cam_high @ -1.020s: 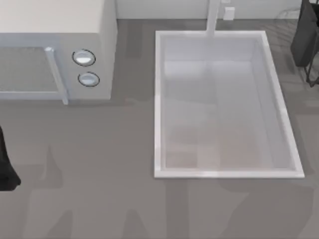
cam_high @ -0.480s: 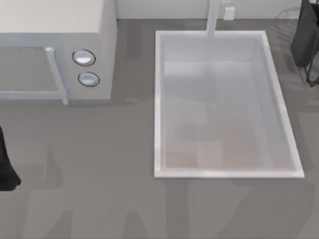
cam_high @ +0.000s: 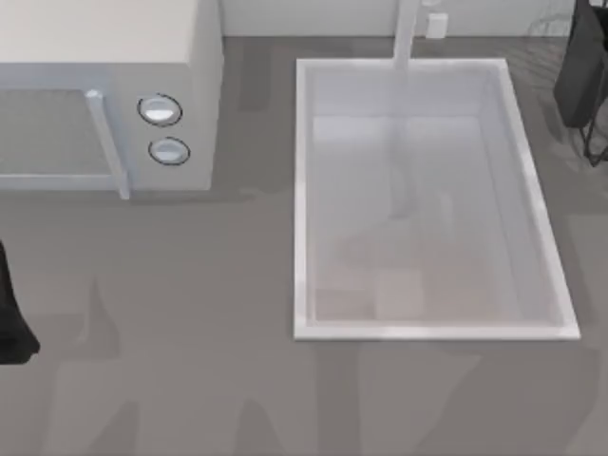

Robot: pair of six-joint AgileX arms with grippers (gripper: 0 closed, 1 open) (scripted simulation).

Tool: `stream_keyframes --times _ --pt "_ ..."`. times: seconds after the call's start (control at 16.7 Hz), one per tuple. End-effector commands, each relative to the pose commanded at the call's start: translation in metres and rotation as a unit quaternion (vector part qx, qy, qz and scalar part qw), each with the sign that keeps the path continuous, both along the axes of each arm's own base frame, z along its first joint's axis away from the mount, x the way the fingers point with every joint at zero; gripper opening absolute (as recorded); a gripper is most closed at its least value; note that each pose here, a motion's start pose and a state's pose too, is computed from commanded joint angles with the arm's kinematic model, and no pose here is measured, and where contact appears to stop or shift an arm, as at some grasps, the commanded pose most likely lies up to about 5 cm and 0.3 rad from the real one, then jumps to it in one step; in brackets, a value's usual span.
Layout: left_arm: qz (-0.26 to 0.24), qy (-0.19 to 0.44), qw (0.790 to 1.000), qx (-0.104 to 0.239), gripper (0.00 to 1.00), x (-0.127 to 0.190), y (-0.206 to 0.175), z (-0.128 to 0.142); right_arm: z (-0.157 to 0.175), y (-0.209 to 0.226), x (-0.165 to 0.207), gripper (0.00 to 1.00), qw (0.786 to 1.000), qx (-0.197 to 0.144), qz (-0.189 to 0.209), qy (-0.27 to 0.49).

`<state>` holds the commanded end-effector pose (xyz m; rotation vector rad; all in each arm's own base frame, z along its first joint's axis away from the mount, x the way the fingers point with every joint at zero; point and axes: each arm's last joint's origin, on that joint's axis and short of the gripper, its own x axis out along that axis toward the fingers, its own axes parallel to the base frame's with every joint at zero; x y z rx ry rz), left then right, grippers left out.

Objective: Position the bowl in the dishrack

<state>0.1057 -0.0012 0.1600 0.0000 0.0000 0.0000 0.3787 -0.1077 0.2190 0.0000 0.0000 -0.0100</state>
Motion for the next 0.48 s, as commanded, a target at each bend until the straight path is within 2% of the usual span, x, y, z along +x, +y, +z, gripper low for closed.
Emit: stream_keyframes --times 0.12,0.48 --pt "0.0 0.0 1.0 0.0 1.0 0.0 0.0 0.0 0.0 0.0 0.0 0.98 1.0 0.0 0.0 0.0" --pt "0.0 0.0 1.0 0.0 1.0 0.0 0.0 0.0 0.0 0.0 0.0 1.0 1.0 0.0 0.0 0.0"
